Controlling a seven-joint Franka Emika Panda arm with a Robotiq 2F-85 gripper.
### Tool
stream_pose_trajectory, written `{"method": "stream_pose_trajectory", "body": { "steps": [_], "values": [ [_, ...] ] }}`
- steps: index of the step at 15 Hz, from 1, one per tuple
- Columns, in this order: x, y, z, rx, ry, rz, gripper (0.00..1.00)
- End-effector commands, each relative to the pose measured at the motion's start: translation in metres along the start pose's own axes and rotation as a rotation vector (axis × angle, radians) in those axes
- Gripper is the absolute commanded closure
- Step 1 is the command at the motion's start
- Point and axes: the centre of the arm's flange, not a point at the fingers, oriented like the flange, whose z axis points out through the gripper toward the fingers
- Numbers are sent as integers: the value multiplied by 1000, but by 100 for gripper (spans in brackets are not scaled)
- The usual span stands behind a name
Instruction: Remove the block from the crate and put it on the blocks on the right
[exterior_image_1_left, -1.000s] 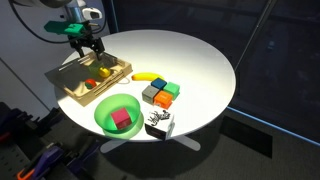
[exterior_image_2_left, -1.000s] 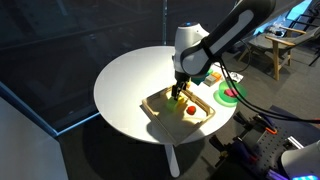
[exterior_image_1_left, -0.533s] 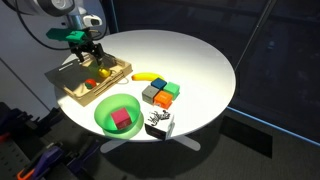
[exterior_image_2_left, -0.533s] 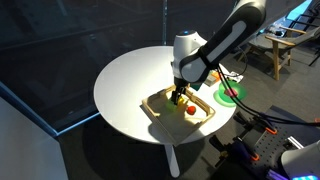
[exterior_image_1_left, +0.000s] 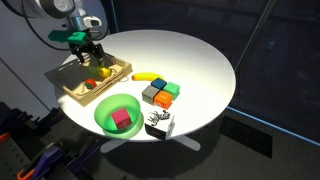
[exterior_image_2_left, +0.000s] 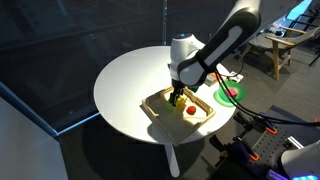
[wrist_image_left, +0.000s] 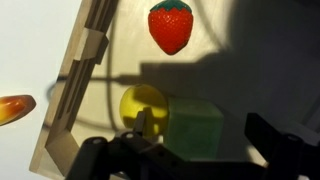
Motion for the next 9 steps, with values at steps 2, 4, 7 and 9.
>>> {"method": "stream_pose_trajectory", "body": {
  "steps": [2, 4, 7, 9],
  "values": [
    [14, -1, 6, -23, 19, -7, 0],
    [17, 0, 9, -19, 23, -10, 0],
    [22, -1, 12, -20, 27, -12, 0],
    [25, -1, 14, -20, 28, -14, 0]
  ]
}}
